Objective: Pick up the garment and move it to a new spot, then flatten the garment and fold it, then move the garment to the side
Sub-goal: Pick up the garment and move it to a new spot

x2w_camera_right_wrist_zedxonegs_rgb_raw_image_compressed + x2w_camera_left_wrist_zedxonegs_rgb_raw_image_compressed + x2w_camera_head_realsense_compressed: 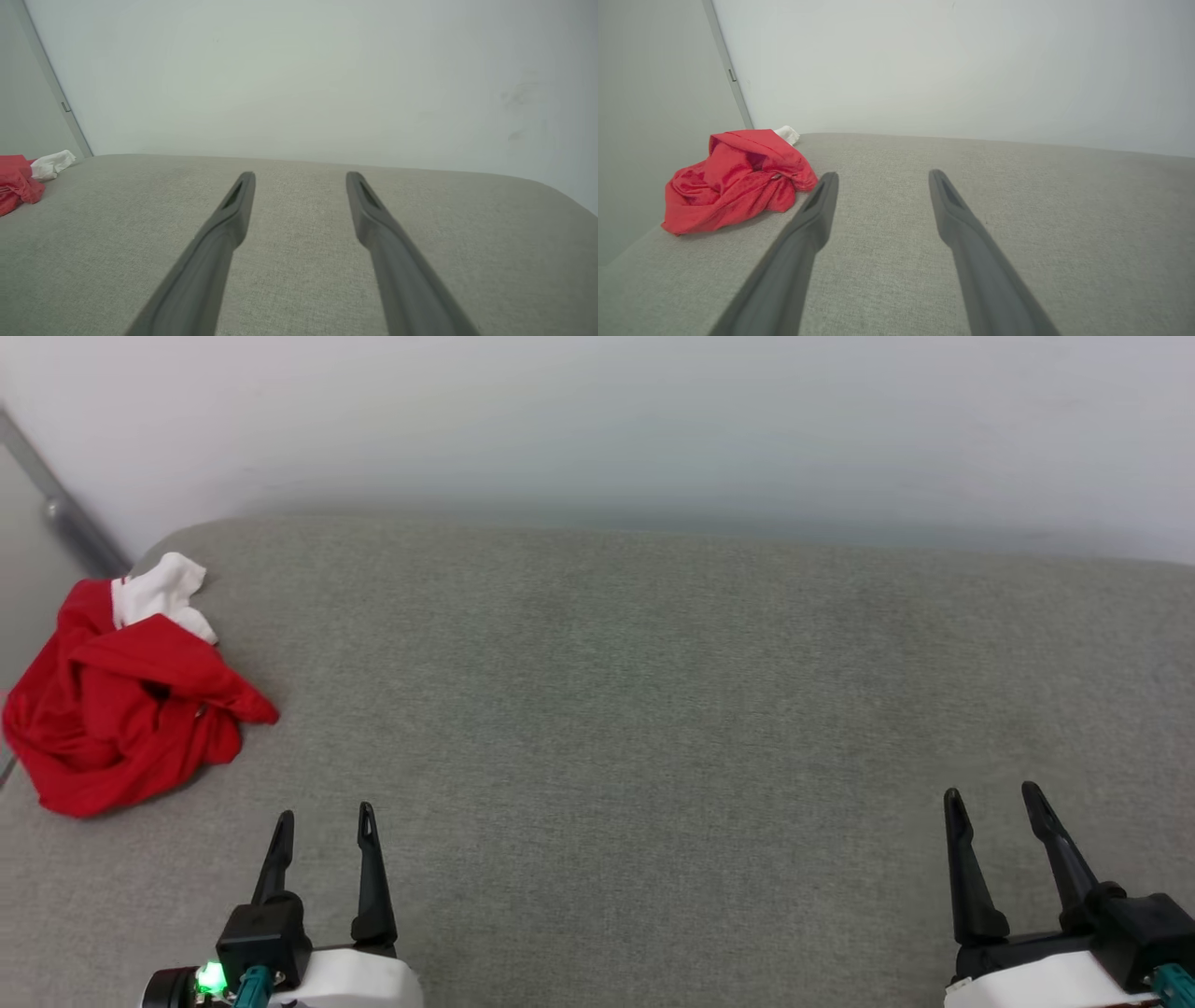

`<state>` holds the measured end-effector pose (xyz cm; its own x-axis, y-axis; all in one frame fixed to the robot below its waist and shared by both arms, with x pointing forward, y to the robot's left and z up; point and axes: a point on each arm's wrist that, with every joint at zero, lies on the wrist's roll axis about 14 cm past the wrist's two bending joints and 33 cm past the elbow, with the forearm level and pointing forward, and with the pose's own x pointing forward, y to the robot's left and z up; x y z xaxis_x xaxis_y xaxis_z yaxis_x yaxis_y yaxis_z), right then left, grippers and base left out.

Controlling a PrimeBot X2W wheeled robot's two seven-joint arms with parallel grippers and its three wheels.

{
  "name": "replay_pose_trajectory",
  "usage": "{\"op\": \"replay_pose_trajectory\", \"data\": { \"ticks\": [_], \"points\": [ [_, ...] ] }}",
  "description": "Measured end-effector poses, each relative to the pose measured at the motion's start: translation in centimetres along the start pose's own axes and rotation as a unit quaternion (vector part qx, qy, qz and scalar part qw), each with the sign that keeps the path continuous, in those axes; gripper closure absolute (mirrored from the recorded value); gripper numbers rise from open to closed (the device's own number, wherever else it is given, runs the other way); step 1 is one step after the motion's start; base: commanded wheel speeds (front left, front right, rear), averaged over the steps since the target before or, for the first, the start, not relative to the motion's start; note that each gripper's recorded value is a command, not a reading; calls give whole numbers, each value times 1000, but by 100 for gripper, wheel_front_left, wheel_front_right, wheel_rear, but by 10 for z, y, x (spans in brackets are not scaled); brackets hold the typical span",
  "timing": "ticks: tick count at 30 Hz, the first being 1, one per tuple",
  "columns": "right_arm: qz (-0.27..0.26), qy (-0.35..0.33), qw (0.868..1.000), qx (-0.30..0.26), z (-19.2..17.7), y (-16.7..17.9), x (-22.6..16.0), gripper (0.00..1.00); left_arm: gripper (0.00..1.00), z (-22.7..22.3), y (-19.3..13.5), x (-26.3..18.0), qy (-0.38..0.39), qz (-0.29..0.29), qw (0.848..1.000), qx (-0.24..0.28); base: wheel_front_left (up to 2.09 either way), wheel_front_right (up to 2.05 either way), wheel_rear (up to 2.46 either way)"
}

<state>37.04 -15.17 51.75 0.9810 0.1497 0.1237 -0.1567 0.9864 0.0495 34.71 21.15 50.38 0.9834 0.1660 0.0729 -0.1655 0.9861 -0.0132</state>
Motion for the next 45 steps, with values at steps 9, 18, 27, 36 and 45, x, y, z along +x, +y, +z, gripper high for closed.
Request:
{"op": "replay_pose_trajectory", "data": {
  "ticks": [9, 18, 27, 36, 45],
  "points": [
    [63, 3, 998, 5, -5, 39, 21, 0, 0, 5, 46, -21, -3, 73, 997, 3, 0, 0, 0],
    [135, 4, 991, 14, -9, 88, 37, 0, 0, 8, 94, -56, -4, 156, 988, 9, 0, 0, 0],
    [195, 5, 981, 22, -11, 130, 45, 0, 0, 15, 132, -92, -10, 227, 974, 16, 0, 0, 0],
    [221, 4, 975, 24, -10, 147, 44, 0, 0, 17, 147, -112, -13, 255, 967, 17, 0, 0, 0],
    [212, 8, 977, 20, -16, 141, 48, 0, 0, 41, 158, -85, -44, 236, 970, 41, 0, 0, 0]
  ]
}}
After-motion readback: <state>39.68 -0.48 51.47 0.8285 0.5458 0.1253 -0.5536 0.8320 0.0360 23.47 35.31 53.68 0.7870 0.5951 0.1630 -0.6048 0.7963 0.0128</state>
